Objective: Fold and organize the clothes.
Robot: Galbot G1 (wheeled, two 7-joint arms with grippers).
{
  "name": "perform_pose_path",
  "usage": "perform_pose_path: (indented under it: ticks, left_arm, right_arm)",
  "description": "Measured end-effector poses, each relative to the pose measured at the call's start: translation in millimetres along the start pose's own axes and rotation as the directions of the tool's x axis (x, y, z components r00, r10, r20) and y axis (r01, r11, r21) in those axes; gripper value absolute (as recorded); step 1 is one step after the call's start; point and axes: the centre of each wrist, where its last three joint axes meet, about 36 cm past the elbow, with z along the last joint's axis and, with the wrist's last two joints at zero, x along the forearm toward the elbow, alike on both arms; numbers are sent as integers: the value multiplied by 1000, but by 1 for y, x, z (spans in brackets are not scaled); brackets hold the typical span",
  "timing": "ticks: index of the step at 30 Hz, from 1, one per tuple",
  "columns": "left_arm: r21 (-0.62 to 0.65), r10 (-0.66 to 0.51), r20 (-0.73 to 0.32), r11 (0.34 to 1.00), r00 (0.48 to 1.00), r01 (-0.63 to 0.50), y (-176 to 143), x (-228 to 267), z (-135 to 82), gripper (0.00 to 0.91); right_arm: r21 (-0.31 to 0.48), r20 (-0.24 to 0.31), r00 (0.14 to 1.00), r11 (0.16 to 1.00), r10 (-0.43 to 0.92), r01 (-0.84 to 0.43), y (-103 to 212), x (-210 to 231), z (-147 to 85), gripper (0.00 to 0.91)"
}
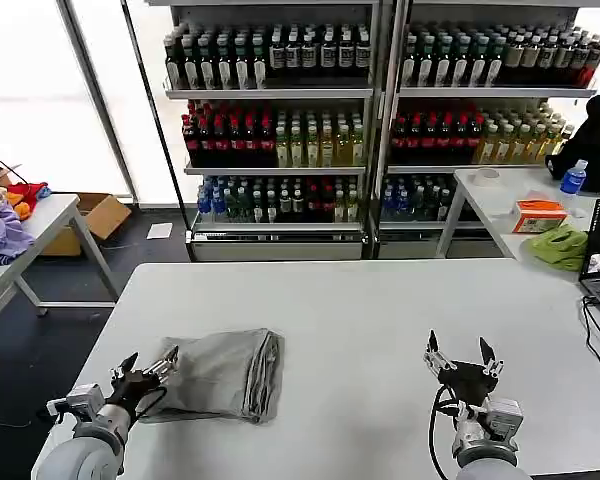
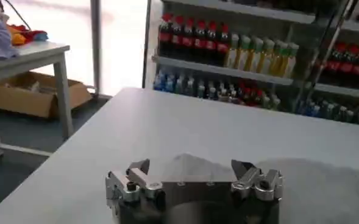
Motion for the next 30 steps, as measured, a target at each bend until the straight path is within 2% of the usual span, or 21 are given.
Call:
perform_pose_path:
  ticks: [7, 8, 9, 10, 11, 12, 19, 30]
  left_arm:
    - [-3, -6, -37, 1000, 999, 6, 10, -2, 11, 897]
    - [-3, -6, -43, 1000, 999, 6, 11, -3, 12, 776]
    - [-3, -6, -49, 1000, 999, 6, 12, -3, 14, 705]
    - [-2, -4, -56, 1000, 998, 4, 12, -3, 15, 393]
    - [0, -2, -61, 1000, 998, 2, 13, -3, 16, 232]
    - [0, -1, -66, 1000, 998, 1, 13, -3, 18, 10]
    - [6, 24, -76, 1000, 997, -23, 12, -1, 26, 0]
    - [42, 49, -64, 998, 997, -46, 8, 1, 25, 0]
  right_arm:
    - [-3, -1, 1000, 1000, -3, 3, 1, 1, 0, 907]
    - [-3, 0, 1000, 1000, -3, 3, 1, 2, 0, 907]
    - [-3, 0, 1000, 1000, -3, 3, 1, 2, 0, 907]
    - [-3, 0, 1000, 1000, -3, 3, 1, 2, 0, 907]
    - [-3, 0, 1000, 1000, -3, 3, 2, 2, 0, 907]
    - [-4, 0, 1000, 1000, -3, 3, 2, 2, -1, 907]
    - [-5, 0, 1000, 1000, -3, 3, 2, 3, -1, 907]
    - [-9, 9, 1000, 1000, -5, 5, 3, 2, -3, 907]
